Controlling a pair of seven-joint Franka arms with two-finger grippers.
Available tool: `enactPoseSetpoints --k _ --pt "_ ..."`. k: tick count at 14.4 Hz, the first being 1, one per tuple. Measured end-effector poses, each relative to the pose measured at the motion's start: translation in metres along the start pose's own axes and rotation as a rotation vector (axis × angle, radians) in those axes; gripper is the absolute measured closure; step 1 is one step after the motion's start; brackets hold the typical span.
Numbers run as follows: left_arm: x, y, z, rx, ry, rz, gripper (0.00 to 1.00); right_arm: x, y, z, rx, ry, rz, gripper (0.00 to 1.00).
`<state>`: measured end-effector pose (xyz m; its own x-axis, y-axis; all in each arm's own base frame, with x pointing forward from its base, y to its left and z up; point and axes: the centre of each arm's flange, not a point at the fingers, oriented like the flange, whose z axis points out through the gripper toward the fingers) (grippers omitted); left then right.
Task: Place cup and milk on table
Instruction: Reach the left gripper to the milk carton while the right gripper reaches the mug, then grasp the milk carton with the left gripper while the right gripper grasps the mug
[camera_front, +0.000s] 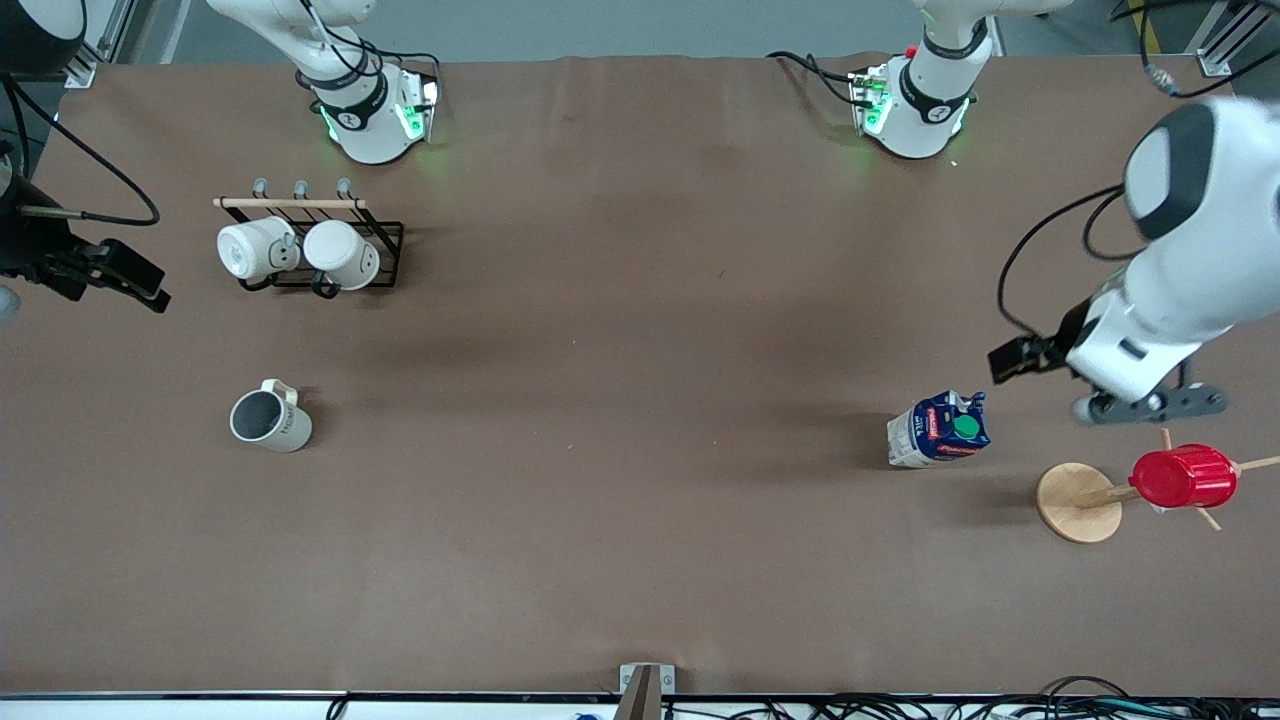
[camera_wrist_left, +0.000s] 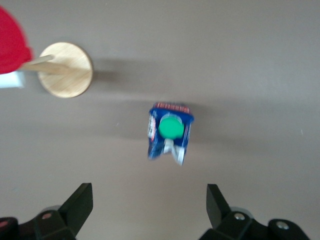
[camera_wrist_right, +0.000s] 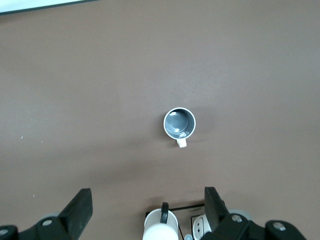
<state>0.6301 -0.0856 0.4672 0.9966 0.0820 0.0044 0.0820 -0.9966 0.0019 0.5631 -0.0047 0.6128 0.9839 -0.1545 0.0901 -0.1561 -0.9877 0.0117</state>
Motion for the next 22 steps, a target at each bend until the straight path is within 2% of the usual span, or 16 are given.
enactPoseSetpoints --k 2,5,7,10,14,18,19,22 --pt "0.006 0.004 0.040 -0.004 -0.015 -0.018 0.00 0.011 -0.001 0.019 0.005 0.016 0.000 0.01" --pt "0.007 0.012 0.079 -0.003 -0.043 -0.009 0.00 0.037 0.018 0.086 0.004 -0.028 0.028 0.01" --pt "0.004 0.018 0.092 0.002 -0.059 -0.001 0.00 0.057 0.043 0.140 0.007 -0.042 0.025 0.01" --pt "0.003 0.017 0.100 0.003 -0.062 -0.002 0.00 0.074 0.077 0.219 0.015 -0.032 -0.007 0.01" --pt "0.007 0.015 0.117 0.007 -0.063 -0.001 0.00 0.071 0.101 0.311 0.026 -0.103 -0.038 0.01" --pt "0.011 0.015 0.121 0.050 -0.027 0.034 0.01 0.062 0.113 0.357 0.037 -0.168 -0.060 0.03" --pt "0.011 0.015 0.124 0.051 -0.029 0.034 0.02 0.059 0.112 0.363 0.039 -0.177 -0.063 0.07" --pt "0.011 0.017 0.132 0.049 -0.037 0.037 0.04 0.042 0.106 0.388 0.044 -0.173 -0.071 0.09"
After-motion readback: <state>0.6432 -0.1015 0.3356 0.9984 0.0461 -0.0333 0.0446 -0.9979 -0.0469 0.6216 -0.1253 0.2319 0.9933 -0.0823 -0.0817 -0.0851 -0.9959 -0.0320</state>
